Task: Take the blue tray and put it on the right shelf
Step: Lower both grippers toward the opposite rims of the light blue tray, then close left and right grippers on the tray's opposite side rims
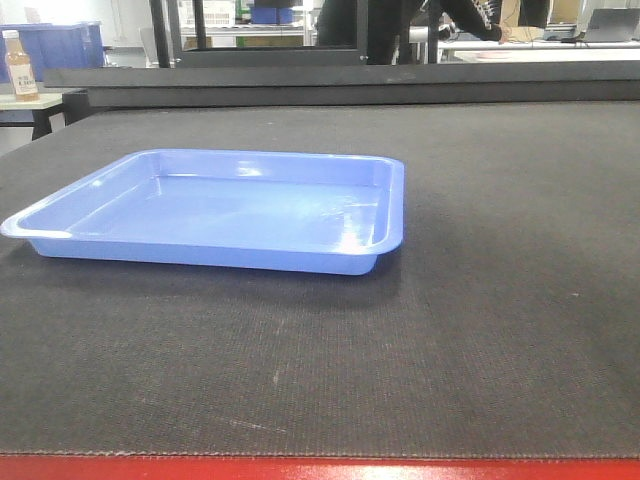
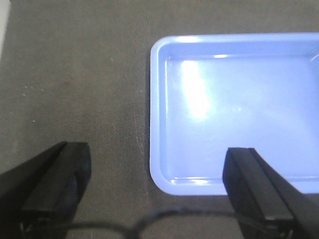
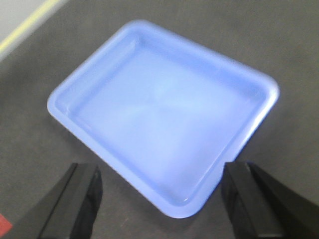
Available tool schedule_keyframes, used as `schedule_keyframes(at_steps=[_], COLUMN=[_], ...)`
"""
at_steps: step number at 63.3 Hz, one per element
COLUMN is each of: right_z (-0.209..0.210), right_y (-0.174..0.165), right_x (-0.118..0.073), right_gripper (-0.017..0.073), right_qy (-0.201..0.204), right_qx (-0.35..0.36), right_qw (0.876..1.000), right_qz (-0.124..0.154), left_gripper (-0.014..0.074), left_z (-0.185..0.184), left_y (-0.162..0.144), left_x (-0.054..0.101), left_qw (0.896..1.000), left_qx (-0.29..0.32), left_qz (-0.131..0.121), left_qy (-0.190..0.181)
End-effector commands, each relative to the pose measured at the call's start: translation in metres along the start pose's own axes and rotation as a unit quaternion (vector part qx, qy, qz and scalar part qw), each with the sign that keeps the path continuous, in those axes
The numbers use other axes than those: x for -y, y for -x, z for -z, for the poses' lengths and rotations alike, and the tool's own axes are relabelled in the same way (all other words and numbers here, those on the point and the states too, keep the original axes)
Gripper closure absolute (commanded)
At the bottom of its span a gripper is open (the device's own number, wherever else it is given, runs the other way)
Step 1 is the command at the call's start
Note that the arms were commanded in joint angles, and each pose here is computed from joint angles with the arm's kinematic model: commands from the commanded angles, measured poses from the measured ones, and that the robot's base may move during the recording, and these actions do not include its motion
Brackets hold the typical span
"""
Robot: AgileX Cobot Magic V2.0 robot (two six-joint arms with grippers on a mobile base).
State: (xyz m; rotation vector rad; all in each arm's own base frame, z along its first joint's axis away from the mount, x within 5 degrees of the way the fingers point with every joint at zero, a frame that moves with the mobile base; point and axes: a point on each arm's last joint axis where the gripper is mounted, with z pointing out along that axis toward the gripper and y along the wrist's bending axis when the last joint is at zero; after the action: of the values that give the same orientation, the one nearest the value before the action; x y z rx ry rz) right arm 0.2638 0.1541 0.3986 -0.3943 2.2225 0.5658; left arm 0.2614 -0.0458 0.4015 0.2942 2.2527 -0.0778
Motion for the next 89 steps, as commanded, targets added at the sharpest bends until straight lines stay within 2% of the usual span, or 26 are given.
schedule_keyframes(at_steps=[1,6,14,18,26,31,39,53,74,89], right_z=[-0.019,-0.048,-0.095,-0.116,-0.147,-0.158,-0.168,-0.171,-0.19,-0.202], right_y=[0.021,0.024,0.019,0.015,0.011,0.009,0.008,0.014,0.002,-0.009], right_x=[-0.001,0.01,0.032,0.038,0.042,0.044,0.052,0.056,0.062,0.067], right_gripper=[-0.003,-0.003,-0.0029,-0.0029,-0.0029,-0.0029,-0.0029,-0.0029,-0.0029,-0.0029], right_qy=[-0.008,-0.056,-0.153,-0.172,-0.172,-0.174,-0.183,-0.176,-0.185,-0.194], right_qx=[-0.001,-0.052,-0.137,-0.166,-0.19,-0.194,-0.185,-0.15,-0.173,-0.2], right_qw=[0.999,0.995,0.973,0.964,0.959,0.957,0.954,0.96,0.954,0.947], right_qz=[-0.034,-0.063,-0.106,-0.117,-0.124,-0.127,-0.15,-0.16,-0.16,-0.161], left_gripper=[0.0139,0.0139,0.0139,0.0139,0.0139,0.0139,0.0139,0.0139,0.0139,0.0139], left_z=[-0.008,-0.031,-0.068,-0.084,-0.115,-0.133,-0.158,-0.195,-0.225,-0.231], left_y=[0.024,0.03,0.036,0.038,0.04,0.037,0.034,0.025,0.012,0.009], left_x=[-0.001,-0.004,-0.006,-0.006,-0.007,-0.008,-0.009,-0.009,-0.005,-0.005], left_qw=[1.0,1.0,0.999,0.998,0.997,0.995,0.993,0.99,0.985,0.984], left_qx=[0.03,0.002,-0.045,-0.058,-0.082,-0.098,-0.117,-0.143,-0.166,-0.171], left_qz=[-0.006,-0.013,-0.013,-0.013,-0.012,0.002,0.01,0.018,0.041,0.042], left_qy=[0.004,0.01,0.009,0.008,0.006,0.006,0.003,0.001,-0.019,-0.02])
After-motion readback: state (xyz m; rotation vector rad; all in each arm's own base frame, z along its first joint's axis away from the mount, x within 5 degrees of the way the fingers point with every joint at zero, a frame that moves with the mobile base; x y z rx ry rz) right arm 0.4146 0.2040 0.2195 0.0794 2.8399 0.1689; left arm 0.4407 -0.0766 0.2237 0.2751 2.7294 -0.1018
